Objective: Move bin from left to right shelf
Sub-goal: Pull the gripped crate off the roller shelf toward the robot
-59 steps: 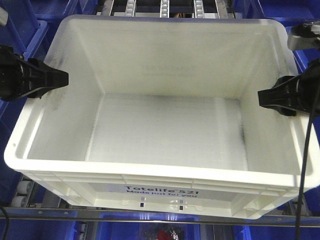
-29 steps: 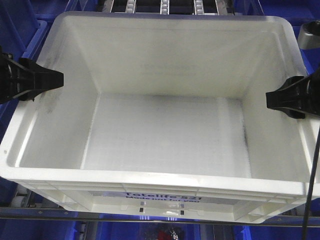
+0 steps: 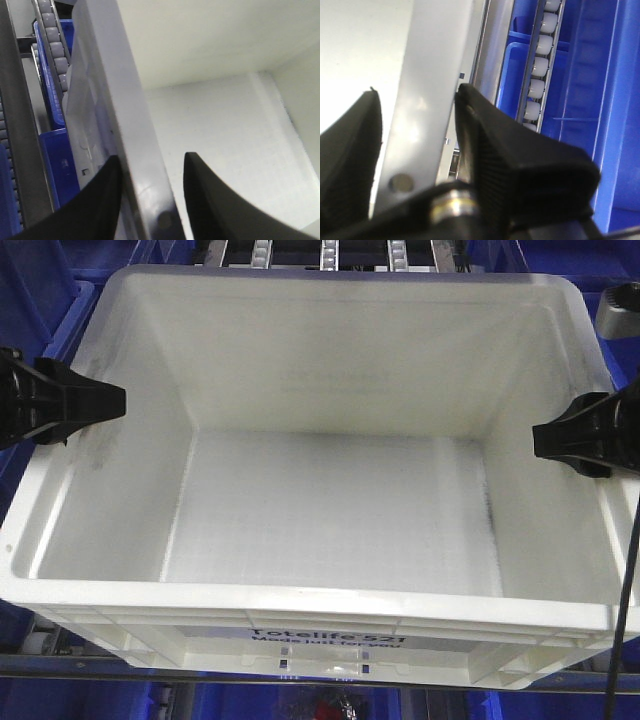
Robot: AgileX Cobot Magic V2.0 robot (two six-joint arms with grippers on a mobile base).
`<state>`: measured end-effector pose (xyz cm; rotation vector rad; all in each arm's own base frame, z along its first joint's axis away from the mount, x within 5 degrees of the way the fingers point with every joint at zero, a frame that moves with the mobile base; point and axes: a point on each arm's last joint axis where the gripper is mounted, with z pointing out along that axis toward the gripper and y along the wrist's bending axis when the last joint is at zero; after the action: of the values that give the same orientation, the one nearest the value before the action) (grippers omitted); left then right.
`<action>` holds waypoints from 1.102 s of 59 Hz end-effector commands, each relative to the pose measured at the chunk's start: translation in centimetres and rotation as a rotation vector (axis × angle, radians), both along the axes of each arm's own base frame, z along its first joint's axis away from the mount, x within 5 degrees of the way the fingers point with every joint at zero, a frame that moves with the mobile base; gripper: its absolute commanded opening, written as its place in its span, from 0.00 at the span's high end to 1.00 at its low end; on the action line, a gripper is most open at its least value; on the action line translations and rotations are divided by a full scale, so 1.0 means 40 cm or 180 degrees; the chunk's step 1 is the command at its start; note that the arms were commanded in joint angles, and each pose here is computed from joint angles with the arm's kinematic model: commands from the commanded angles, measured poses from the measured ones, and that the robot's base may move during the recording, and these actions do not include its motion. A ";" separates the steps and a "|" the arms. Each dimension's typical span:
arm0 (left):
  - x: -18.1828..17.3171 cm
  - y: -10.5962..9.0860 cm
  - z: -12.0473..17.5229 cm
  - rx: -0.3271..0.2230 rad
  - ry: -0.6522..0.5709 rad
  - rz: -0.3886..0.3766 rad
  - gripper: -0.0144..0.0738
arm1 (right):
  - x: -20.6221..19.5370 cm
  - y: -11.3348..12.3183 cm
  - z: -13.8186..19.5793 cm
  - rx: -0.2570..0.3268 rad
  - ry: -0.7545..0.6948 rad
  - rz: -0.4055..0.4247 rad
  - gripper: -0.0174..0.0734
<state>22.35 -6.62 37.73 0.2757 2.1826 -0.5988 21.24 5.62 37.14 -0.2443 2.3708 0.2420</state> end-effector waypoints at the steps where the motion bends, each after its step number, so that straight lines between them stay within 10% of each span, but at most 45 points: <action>1: -0.030 -0.020 0.066 -0.0302 -0.0305 -0.0140 0.84 | 0.007 0.002 0.073 0.0226 -0.0622 -0.0056 0.81; 65: -0.032 -0.021 0.064 -0.0296 -0.0269 -0.0172 0.84 | 0.007 0.002 0.072 0.0225 -0.0616 -0.0056 0.81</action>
<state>22.28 -6.64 37.67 0.2800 2.1910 -0.6022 21.24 5.61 37.14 -0.2451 2.3707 0.2405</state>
